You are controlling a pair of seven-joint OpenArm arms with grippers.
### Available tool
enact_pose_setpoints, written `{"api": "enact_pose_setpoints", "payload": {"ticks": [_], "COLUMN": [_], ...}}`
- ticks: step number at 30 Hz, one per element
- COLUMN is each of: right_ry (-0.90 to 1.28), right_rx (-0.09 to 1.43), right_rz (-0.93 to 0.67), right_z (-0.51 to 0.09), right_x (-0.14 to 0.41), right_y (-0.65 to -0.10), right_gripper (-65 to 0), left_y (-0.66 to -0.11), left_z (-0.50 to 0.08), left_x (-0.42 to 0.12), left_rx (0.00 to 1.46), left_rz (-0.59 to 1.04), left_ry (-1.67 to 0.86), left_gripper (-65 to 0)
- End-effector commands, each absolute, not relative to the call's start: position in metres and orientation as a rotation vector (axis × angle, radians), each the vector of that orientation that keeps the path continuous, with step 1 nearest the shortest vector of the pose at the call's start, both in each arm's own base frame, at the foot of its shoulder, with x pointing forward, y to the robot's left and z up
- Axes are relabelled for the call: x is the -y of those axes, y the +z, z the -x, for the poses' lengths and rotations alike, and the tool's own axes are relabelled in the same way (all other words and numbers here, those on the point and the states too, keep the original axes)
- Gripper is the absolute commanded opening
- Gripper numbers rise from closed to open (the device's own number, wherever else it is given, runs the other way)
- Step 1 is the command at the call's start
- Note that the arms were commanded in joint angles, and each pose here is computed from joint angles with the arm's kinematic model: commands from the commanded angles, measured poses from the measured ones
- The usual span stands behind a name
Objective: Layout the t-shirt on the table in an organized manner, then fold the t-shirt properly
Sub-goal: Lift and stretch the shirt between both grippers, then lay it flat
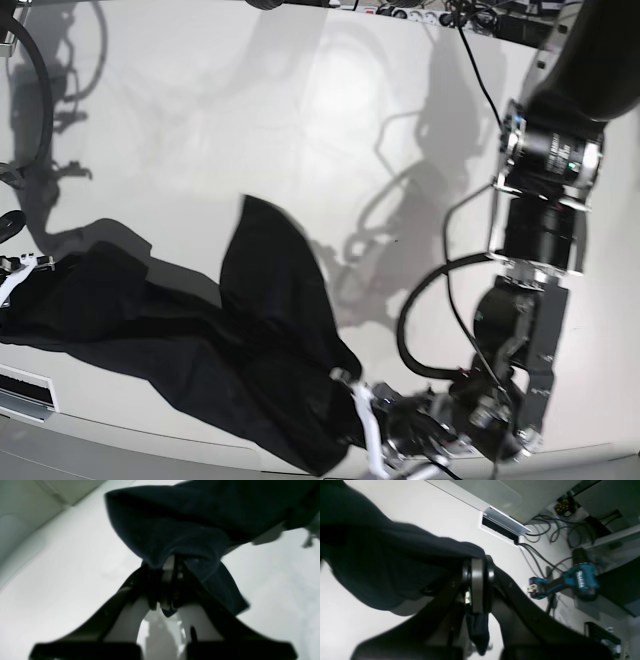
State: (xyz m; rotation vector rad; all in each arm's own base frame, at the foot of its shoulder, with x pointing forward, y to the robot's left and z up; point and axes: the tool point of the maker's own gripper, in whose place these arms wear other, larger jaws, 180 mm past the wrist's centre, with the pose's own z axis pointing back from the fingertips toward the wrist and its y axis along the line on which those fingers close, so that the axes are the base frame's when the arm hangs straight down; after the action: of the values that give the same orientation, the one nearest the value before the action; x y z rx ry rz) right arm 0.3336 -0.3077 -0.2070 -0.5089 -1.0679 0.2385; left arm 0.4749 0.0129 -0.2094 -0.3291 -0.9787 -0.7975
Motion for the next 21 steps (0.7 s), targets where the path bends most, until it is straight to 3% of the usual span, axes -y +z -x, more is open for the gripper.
{"api": "enact_pose_setpoints", "payload": {"ticks": [1,6,11,15,21], "right_ry": [0.246,0.25,0.26,0.388,0.771], "right_rx": [1.124,1.128,1.128,1.099,0.898], "right_rz": [0.552,0.585,0.594,0.491,0.135], "right_z": [-0.339,-0.339,-0.339,-0.341,-0.303], "right_x": [0.314,0.321,0.323,0.3,0.23], "right_y": [-0.186,-0.177,-0.174,-0.187,-0.247], "right_gripper": [-65.0,-65.0,-65.0,-65.0,-65.0], "left_y": [-0.162,-0.093,-0.047,-0.067,-0.157], "left_z": [-0.49,-0.515,-0.524,-0.517,-0.483], "left_x": [-0.017,-0.069,-0.095,-0.092,-0.093], "left_rx": [1.097,1.201,1.239,1.145,0.908], "left_rz": [0.318,0.218,0.23,0.313,0.423], "left_ry": [-0.805,-0.783,-0.749,-0.775,-0.804], "left_gripper": [-65.0,-65.0,-65.0,-65.0,-65.0]}}
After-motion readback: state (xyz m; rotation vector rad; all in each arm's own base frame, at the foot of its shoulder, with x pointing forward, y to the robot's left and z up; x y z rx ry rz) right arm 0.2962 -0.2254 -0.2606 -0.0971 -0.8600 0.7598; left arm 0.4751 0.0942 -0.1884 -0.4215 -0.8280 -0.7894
